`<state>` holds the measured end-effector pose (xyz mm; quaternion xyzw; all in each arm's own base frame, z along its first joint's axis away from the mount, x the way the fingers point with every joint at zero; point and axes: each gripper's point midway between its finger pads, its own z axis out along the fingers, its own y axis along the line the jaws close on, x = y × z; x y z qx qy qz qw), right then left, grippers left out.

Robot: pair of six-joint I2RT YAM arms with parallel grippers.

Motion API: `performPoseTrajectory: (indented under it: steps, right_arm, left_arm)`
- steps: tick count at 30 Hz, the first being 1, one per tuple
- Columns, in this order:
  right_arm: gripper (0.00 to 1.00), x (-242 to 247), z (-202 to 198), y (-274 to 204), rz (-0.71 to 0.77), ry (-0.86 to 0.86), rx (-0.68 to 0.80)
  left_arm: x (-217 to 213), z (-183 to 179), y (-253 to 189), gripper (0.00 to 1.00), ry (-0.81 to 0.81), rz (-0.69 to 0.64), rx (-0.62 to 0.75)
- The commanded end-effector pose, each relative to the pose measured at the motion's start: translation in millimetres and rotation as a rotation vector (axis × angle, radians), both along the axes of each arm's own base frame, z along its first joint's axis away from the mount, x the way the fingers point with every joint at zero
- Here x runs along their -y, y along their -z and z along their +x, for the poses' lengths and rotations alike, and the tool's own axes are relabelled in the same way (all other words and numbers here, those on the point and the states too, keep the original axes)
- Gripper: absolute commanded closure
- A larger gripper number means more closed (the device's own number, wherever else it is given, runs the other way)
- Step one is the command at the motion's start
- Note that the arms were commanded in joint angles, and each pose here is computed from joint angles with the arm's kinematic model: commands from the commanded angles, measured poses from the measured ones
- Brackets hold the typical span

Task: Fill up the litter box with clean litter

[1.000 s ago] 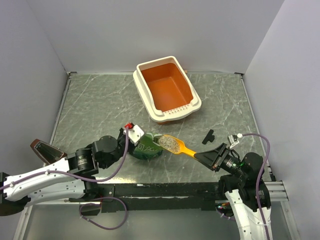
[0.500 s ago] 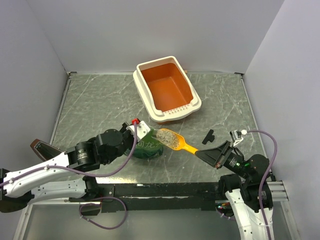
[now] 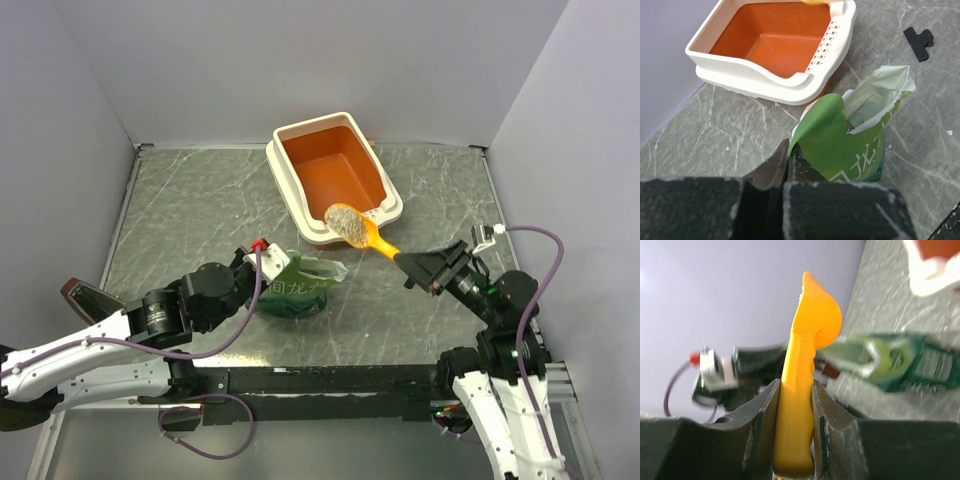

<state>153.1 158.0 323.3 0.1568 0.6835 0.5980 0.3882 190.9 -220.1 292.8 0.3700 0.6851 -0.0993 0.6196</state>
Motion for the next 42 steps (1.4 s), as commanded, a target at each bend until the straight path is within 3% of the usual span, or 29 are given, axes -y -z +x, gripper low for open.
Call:
performPoseTrajectory:
  steps: [1,11,19,26,30,36,42]
  right_arm:
    - [1.00,9,46,-34,0.072,0.120,0.108]
    - [1.00,13,150,-10,0.095,0.250,0.035]
    - [1.00,4,231,44,-0.118,0.265,-0.060]
    - [1.00,-8,271,87,-0.468,0.213,-0.110]
    - [1.00,-21,279,109,-0.739,0.140,-0.139]
    - [1.00,-32,281,115,-1.137,0.167,-0.060]
    - [1.00,-39,266,98,-1.411,0.234,0.090]
  left_arm:
    - [-3,2,-46,0.99,-0.025,-0.215,0.067]
    - [5,-2,-16,0.99,0.026,-0.203,0.039]
    - [15,-8,13,0.99,0.082,-0.218,-0.004]
    - [23,-6,27,0.99,0.104,-0.172,-0.017]
    - [25,-6,29,0.99,0.112,-0.168,-0.025]
    - [22,-3,30,0.99,0.091,-0.165,-0.022]
    - [21,-2,32,0.99,0.085,-0.157,-0.022]
